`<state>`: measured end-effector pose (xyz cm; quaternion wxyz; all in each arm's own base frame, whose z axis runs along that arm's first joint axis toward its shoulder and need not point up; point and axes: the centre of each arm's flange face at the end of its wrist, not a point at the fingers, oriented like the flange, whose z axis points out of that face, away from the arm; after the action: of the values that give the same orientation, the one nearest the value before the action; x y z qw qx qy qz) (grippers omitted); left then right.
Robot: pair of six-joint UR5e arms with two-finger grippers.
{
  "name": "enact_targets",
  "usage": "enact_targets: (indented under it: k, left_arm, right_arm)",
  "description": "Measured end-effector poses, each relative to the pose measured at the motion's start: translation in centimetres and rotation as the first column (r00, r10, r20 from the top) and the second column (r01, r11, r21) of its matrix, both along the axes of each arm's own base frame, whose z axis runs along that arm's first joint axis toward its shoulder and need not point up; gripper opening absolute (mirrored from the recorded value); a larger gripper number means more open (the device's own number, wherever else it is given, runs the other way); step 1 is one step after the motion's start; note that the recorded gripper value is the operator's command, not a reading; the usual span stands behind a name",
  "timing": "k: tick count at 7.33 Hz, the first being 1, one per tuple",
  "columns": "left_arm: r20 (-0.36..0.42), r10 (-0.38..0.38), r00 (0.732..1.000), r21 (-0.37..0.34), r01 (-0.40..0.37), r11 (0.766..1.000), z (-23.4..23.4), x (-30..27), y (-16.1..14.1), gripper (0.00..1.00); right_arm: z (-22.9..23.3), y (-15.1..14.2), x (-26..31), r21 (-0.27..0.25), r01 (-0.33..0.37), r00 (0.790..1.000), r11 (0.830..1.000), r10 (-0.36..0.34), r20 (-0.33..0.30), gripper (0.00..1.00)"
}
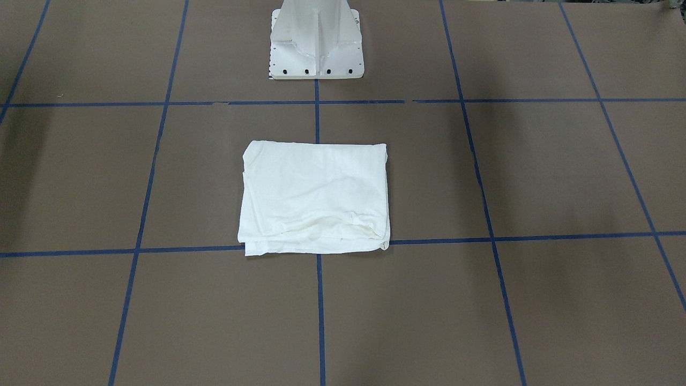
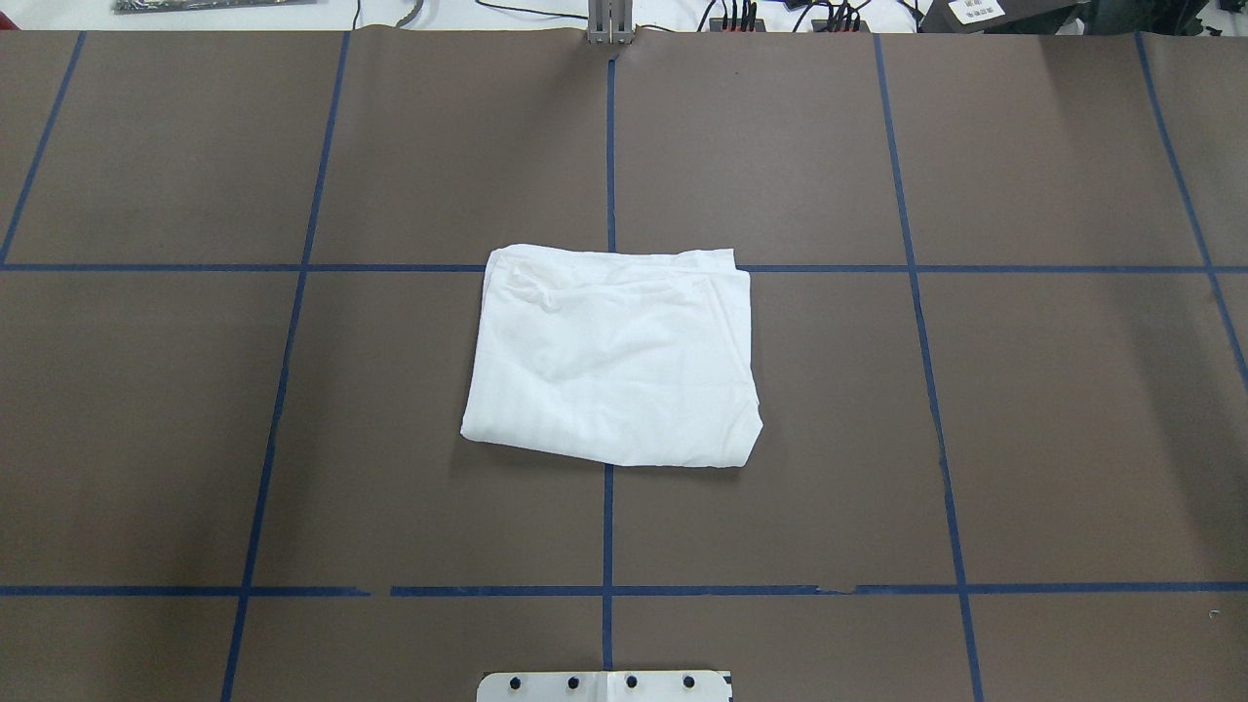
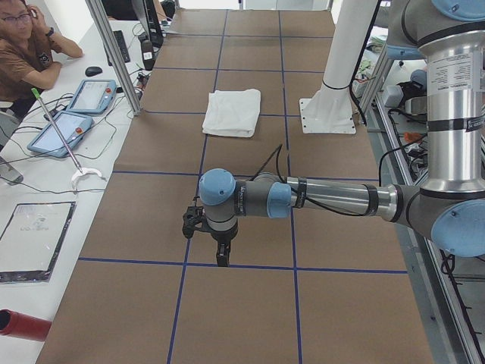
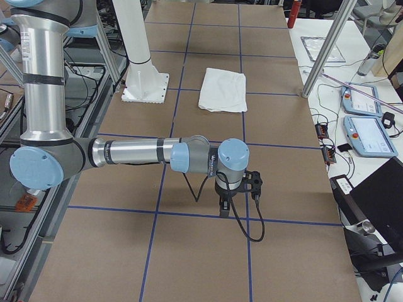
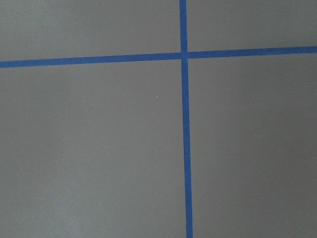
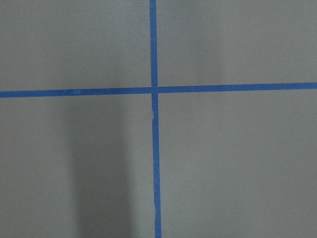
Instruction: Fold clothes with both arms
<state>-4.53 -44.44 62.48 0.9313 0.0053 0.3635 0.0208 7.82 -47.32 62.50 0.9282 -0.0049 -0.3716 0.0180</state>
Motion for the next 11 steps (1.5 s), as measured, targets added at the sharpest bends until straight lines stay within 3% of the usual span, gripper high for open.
enact_targets:
  k: [11]
  left_arm:
    - [0.0, 0.002, 1.0, 0.0, -0.002, 1.0, -0.1, 0.0, 0.0, 1.0]
  right_arm:
    - [2.6, -0.1, -1.9, -0.048, 0.04, 0.999, 0.998, -0.041, -0.001, 1.0]
